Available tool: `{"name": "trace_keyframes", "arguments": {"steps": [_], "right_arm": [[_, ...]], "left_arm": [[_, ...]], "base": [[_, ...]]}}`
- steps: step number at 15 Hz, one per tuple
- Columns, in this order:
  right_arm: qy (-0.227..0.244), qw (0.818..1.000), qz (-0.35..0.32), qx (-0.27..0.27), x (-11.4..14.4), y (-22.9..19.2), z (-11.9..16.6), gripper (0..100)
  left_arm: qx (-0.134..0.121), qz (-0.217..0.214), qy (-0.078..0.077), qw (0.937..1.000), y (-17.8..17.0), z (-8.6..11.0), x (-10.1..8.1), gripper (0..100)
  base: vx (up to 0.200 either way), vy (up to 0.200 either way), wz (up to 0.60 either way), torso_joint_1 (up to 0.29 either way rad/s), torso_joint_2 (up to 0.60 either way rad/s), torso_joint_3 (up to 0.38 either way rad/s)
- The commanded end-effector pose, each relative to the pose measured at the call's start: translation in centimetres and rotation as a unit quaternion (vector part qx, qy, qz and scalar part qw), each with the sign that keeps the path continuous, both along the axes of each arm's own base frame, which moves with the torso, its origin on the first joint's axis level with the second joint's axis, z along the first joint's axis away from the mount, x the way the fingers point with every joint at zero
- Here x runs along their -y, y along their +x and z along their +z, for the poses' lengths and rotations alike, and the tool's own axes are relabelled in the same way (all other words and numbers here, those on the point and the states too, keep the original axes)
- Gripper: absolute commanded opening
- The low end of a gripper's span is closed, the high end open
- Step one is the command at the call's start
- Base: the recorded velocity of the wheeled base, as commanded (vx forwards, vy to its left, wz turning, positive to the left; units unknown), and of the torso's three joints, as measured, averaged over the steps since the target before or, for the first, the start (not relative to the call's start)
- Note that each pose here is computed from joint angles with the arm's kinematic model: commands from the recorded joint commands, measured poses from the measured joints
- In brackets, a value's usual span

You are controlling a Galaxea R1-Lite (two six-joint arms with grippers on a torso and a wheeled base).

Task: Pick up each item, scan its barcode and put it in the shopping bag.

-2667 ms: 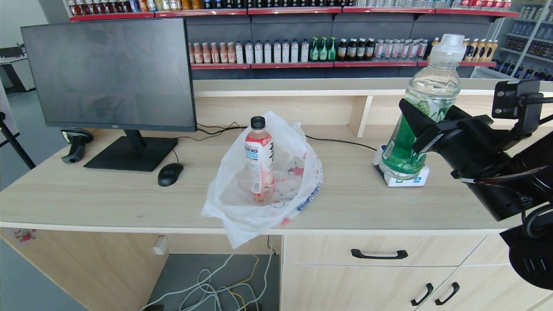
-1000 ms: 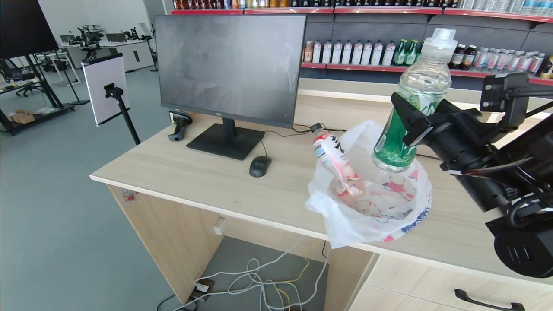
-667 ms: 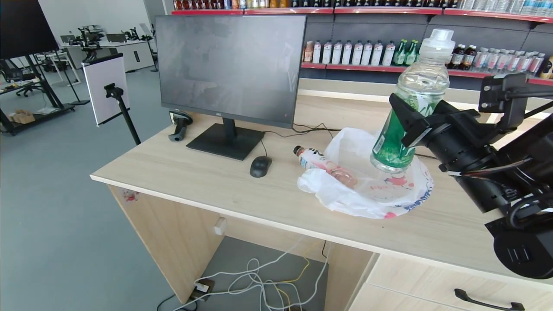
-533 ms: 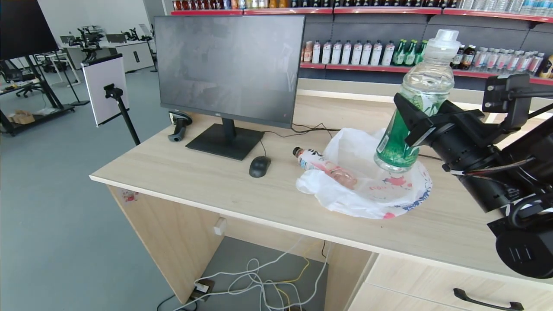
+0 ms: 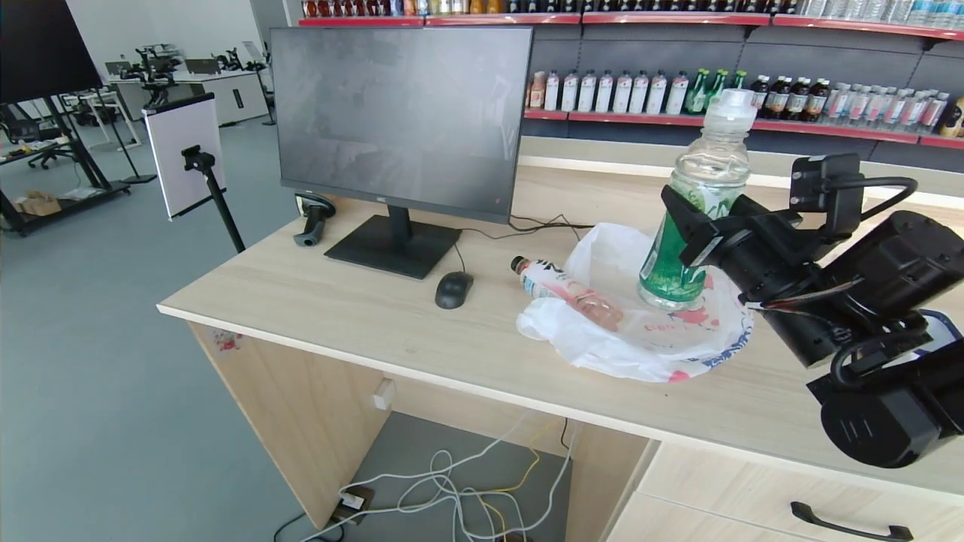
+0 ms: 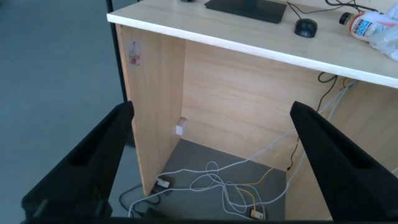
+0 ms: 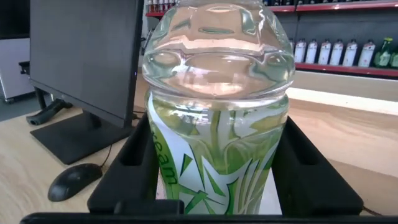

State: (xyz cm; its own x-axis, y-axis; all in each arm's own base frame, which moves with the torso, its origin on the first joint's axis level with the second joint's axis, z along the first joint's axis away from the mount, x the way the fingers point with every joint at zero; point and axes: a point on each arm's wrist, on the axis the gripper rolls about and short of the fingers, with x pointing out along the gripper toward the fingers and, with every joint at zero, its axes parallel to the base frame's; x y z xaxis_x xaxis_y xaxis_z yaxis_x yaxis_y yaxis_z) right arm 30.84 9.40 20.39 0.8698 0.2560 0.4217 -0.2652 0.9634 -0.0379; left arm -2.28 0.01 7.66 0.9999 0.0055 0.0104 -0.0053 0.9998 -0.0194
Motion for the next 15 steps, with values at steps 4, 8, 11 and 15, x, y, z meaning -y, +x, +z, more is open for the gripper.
{"name": "trace_keyframes", "arguments": {"steps": [4, 8, 11, 15], "right_arm": [[-0.009, 0.999, -0.001, -0.033, -0.8, 3.0, -3.0, 0], [-0.007, 0.999, -0.004, -0.042, -0.8, 4.4, -4.1, 0], [-0.009, 0.999, -0.015, -0.051, -0.2, 5.1, -4.9, 0], [-0.008, 0.997, -0.041, -0.059, 1.7, 5.7, -5.4, 0]], "left_arm": [[0.001, 0.0, 0.0, 1.0, 0.0, 0.0, 0.0, 100], [0.001, 0.0, 0.0, 1.0, 0.0, 0.0, 0.0, 100], [0.0, 0.0, 0.0, 1.0, 0.0, 0.0, 0.0, 100], [0.0, 0.0, 0.0, 1.0, 0.0, 0.0, 0.0, 100]], "base": [[0.0, 0.0, 0.0, 0.0, 0.0, 0.0], [0.0, 0.0, 0.0, 0.0, 0.0, 0.0], [0.0, 0.0, 0.0, 0.0, 0.0, 0.0], [0.0, 0.0, 0.0, 0.0, 0.0, 0.0]]}}
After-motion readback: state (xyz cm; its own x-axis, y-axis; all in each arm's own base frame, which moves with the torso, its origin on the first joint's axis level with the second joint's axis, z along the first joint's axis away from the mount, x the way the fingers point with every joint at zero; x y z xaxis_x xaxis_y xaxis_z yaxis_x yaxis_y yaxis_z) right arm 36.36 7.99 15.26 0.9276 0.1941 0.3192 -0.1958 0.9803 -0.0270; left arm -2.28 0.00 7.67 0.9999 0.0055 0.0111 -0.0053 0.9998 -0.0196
